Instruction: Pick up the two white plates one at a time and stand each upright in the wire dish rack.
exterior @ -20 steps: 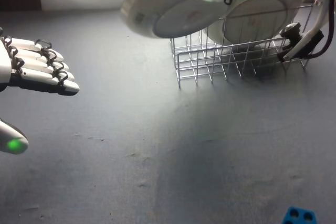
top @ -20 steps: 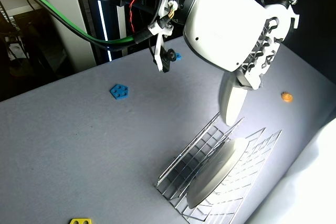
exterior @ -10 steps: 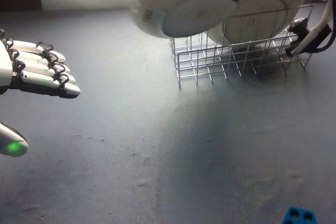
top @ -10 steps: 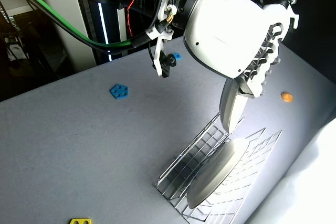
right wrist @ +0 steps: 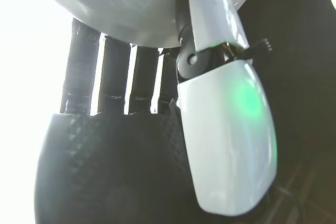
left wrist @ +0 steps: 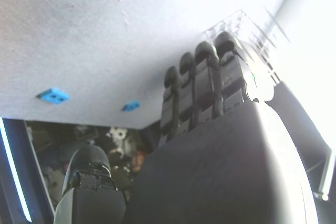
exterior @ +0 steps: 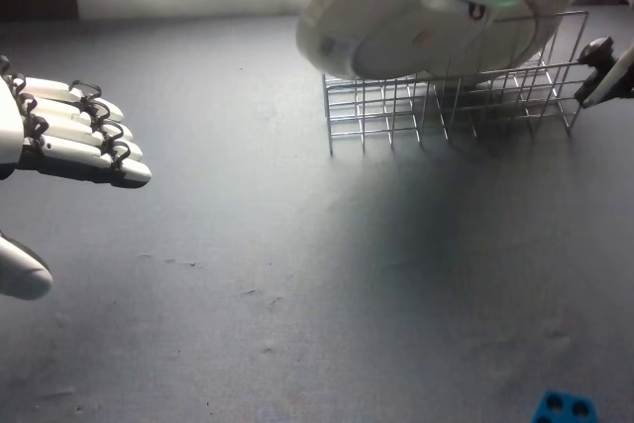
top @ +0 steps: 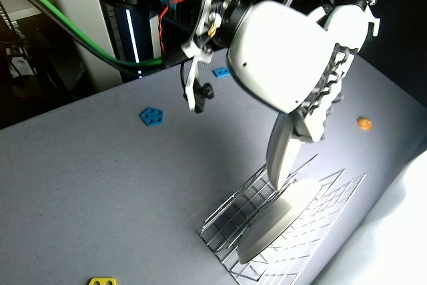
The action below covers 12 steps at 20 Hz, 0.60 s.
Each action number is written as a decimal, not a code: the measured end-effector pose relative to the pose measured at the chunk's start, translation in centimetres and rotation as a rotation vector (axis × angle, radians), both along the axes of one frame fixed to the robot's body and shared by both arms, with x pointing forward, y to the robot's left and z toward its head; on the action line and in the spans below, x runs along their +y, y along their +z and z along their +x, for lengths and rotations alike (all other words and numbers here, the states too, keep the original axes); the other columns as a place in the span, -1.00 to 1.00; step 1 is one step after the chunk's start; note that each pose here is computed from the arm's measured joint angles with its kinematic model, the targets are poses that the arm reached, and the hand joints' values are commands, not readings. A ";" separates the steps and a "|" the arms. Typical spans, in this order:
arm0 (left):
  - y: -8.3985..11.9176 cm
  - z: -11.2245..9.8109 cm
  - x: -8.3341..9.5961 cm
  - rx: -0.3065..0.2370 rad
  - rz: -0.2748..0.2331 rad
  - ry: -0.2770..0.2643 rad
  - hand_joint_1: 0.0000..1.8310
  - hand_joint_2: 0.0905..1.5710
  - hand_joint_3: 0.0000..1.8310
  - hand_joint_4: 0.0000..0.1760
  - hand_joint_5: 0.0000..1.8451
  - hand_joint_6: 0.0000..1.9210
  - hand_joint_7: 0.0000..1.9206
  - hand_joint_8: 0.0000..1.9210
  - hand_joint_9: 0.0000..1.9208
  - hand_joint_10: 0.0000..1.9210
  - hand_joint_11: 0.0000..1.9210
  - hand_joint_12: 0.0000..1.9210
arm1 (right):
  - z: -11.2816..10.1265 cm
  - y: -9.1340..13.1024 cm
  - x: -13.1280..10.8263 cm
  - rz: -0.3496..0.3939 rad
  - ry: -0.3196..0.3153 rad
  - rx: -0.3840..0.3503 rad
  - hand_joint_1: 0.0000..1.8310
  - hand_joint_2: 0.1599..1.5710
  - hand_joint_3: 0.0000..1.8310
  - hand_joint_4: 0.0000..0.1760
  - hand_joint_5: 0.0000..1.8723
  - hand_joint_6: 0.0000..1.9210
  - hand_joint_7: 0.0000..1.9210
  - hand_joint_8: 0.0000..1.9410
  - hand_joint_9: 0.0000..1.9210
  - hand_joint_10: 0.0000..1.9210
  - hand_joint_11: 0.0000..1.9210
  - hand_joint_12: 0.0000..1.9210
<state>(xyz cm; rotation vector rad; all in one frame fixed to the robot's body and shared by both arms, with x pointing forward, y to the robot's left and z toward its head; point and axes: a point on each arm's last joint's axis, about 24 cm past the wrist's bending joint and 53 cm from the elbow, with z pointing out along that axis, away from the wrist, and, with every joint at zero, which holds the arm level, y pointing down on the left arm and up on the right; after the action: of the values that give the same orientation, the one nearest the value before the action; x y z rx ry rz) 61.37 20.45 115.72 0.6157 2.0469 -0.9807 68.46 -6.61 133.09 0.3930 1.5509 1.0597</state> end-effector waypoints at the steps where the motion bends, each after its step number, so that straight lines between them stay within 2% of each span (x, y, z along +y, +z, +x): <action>1: 0.0 -0.1 -0.2 -0.002 0.003 -0.003 -1.00 0.30 -1.00 -1.00 -0.82 -1.00 -0.83 -1.00 -0.85 -1.00 -1.00 -0.70 | 0.1 0.0 -0.1 -0.004 -0.004 -0.002 0.50 0.36 -1.00 -1.00 -0.05 0.17 0.01 -0.02 -0.04 0.21 -0.23 0.36; 3: 0.1 -0.3 -0.4 -0.008 0.005 -0.019 -1.00 0.32 -1.00 -1.00 -0.82 -1.00 -0.82 -1.00 -0.87 -1.00 -1.00 -0.78 | 0.2 -0.1 -0.3 0.001 -0.013 0.005 0.50 0.36 -1.00 -1.00 -0.04 0.16 0.01 -0.02 -0.05 0.23 -0.24 0.37; 6: 0.1 -0.2 -0.3 -0.010 0.006 -0.016 -1.00 0.31 -1.00 -1.00 -0.84 -1.00 -0.84 -1.00 -0.88 -1.00 -1.00 -0.79 | 0.7 -0.9 -1.1 0.045 -0.040 0.059 0.49 0.37 -1.00 -1.00 -0.05 0.19 0.00 0.00 -0.07 0.24 -0.24 0.37; 9: 0.3 -0.1 -0.2 -0.014 0.005 -0.014 -1.00 0.31 -1.00 -1.00 -0.82 -1.00 -0.82 -1.00 -0.86 -1.00 -1.00 -0.78 | 1.0 -1.1 -1.5 0.068 -0.051 0.078 0.49 0.37 -1.00 -1.00 -0.06 0.19 0.00 0.00 -0.07 0.24 -0.24 0.38; 10: 0.3 -0.1 -0.3 -0.015 0.003 -0.013 -1.00 0.30 -1.00 -1.00 -0.84 -1.00 -0.84 -1.00 -0.88 -1.00 -1.00 -0.83 | 1.1 -1.4 -1.5 0.078 -0.053 0.089 0.49 0.38 -1.00 -1.00 -0.06 0.20 0.00 0.01 -0.08 0.26 -0.25 0.39; 12: 0.4 -0.1 -0.4 -0.016 0.001 -0.015 -1.00 0.30 -1.00 -1.00 -0.82 -1.00 -0.82 -0.99 -0.85 -0.99 -1.00 -0.76 | 1.3 -1.9 -1.6 0.102 -0.058 0.119 0.49 0.39 -1.00 -1.00 -0.09 0.23 -0.03 0.05 -0.09 0.28 -0.27 0.39</action>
<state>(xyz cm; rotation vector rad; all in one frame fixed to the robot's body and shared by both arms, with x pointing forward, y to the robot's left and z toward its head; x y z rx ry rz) 61.24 20.08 116.12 0.6381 2.0313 -0.9798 69.79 -8.23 131.15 0.5766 1.5842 1.0899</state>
